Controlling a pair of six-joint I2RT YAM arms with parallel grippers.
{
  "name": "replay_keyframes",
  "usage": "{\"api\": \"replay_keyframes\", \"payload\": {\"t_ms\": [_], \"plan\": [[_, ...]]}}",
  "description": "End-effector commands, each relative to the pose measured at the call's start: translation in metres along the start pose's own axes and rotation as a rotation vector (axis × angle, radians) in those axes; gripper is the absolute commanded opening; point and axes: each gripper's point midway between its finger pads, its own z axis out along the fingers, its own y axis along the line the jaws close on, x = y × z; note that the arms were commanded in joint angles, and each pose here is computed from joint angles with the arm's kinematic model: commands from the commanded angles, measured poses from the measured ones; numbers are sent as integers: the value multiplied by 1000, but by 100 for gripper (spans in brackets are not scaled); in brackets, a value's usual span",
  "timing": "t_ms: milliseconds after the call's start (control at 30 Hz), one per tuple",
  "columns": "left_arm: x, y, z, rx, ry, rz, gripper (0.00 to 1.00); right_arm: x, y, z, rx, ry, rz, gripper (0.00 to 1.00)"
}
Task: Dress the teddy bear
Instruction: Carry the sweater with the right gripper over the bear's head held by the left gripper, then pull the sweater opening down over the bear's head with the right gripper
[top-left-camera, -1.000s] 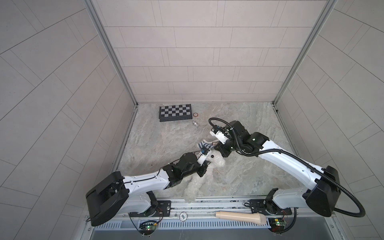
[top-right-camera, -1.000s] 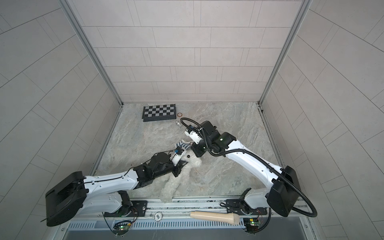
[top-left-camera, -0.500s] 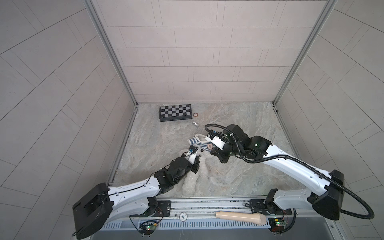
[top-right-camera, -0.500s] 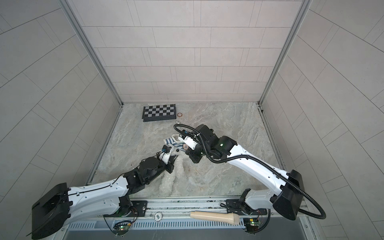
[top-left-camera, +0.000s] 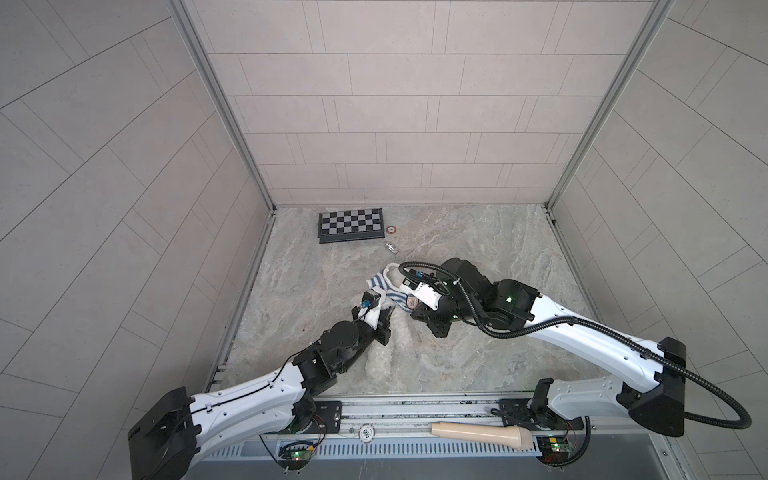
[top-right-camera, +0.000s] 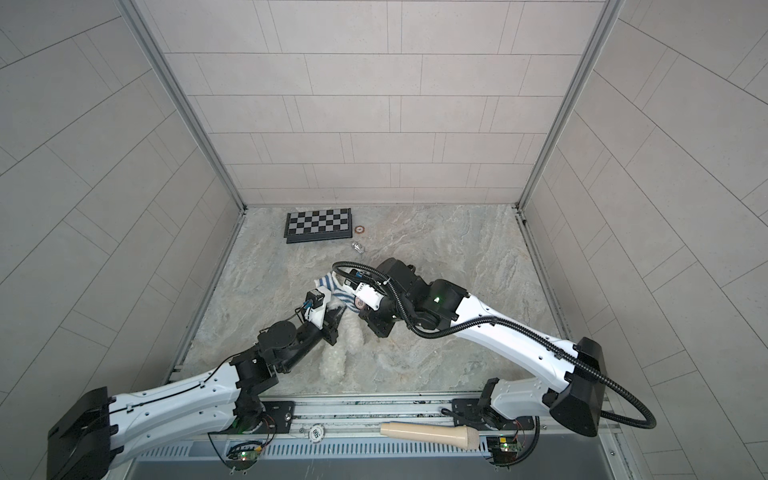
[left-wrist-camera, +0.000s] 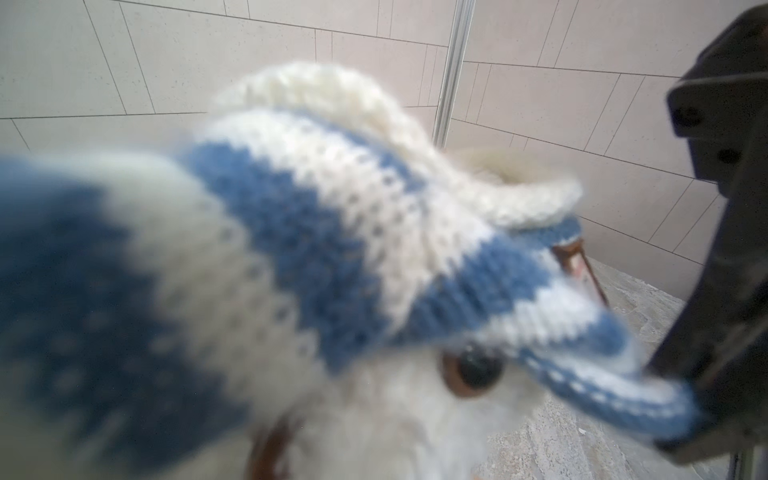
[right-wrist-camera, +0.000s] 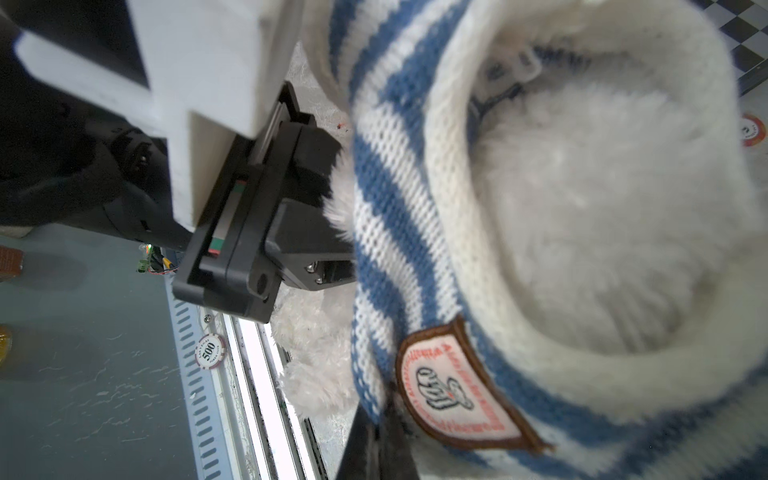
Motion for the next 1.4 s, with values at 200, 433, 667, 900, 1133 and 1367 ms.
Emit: {"api": "replay_keyframes", "payload": {"t_ms": [200, 433, 667, 900, 1133, 1367], "plan": [[-35, -12, -14, 30, -158, 38, 0, -6, 31, -3, -56, -34, -73, 5], [-48, -9, -15, -9, -192, 71, 0, -9, 36, -18, -38, -74, -89, 10], [-50, -15, -15, -25, -193, 142, 0, -16, 35, -39, -17, -147, -71, 23], [-52, -13, -13, -90, -202, 174, 0, -13, 42, -52, -42, -132, -54, 31], [-52, -14, -11, -131, -183, 249, 0, -55, 33, -117, 61, -268, -31, 35], [-51, -18, -9, -148, -173, 288, 0, -91, -5, -122, 70, -214, 81, 40]]}}
